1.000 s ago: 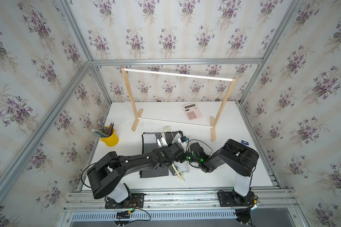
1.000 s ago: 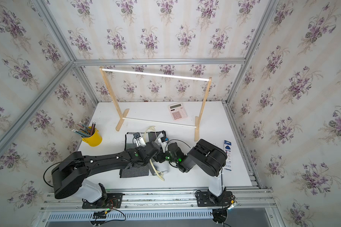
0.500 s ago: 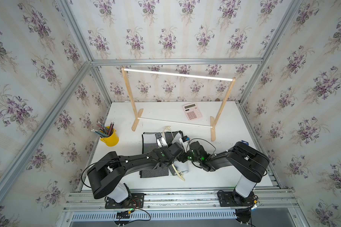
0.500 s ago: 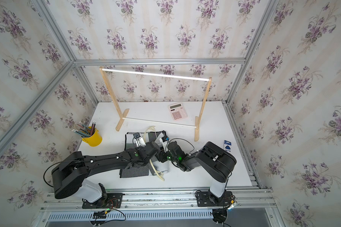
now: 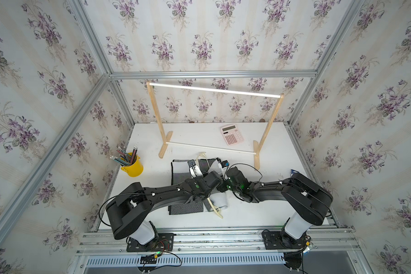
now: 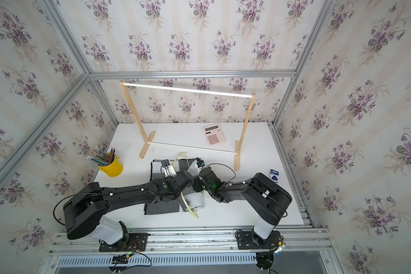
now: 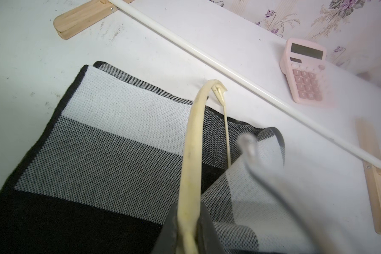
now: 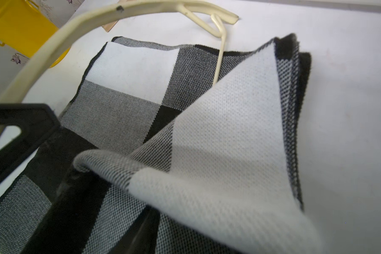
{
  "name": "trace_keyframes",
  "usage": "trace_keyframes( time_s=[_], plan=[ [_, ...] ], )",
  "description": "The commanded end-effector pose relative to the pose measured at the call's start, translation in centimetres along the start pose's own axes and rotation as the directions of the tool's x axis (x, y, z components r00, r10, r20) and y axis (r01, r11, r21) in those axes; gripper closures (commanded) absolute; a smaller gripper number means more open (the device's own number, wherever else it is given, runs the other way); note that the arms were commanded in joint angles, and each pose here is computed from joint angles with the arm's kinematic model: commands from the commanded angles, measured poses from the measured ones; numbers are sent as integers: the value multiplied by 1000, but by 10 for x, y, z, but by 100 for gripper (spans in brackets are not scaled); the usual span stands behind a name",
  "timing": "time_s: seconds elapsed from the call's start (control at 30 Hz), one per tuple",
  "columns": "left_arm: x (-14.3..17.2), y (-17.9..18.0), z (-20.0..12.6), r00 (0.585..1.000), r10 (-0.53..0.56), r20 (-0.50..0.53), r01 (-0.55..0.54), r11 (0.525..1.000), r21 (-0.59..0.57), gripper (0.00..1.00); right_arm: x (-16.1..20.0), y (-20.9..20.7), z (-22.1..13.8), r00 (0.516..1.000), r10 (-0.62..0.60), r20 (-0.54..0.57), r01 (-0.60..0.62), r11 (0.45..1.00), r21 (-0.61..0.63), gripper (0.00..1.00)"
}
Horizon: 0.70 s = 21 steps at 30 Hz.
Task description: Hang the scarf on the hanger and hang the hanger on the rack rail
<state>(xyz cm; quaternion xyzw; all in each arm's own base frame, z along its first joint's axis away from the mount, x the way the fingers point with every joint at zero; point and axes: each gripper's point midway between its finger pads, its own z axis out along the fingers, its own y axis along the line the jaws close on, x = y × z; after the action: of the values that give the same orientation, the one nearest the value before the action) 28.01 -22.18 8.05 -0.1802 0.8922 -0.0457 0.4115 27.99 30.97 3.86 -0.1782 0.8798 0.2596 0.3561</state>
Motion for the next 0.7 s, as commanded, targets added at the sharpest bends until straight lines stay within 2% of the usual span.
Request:
trace_keyframes(
  time_s=[0.0, 0.2, 0.33, 0.47, 0.67],
  plan=[
    [40, 66, -3, 924, 306, -228, -348, 921, -174, 100, -5, -1, 4, 1000, 26, 11, -26, 1000, 12, 44],
    [42, 65, -2, 922, 309, -234, -351, 921, -170, 100, -22, 6, 10, 997, 36, 70, -35, 999, -9, 47],
    [42, 65, -1, 921, 310, -235, -353, 920, -170, 100, -32, 13, 18, 993, 32, 112, -28, 999, -44, 61],
    [43, 64, 0, 921, 310, -237, -353, 920, -169, 100, -36, 23, 31, 992, 9, 128, 3, 995, -99, 69],
    [44, 65, 0, 919, 313, -240, -357, 918, -171, 100, -40, 37, 49, 987, 18, 161, 18, 976, -219, 70]
  ],
)
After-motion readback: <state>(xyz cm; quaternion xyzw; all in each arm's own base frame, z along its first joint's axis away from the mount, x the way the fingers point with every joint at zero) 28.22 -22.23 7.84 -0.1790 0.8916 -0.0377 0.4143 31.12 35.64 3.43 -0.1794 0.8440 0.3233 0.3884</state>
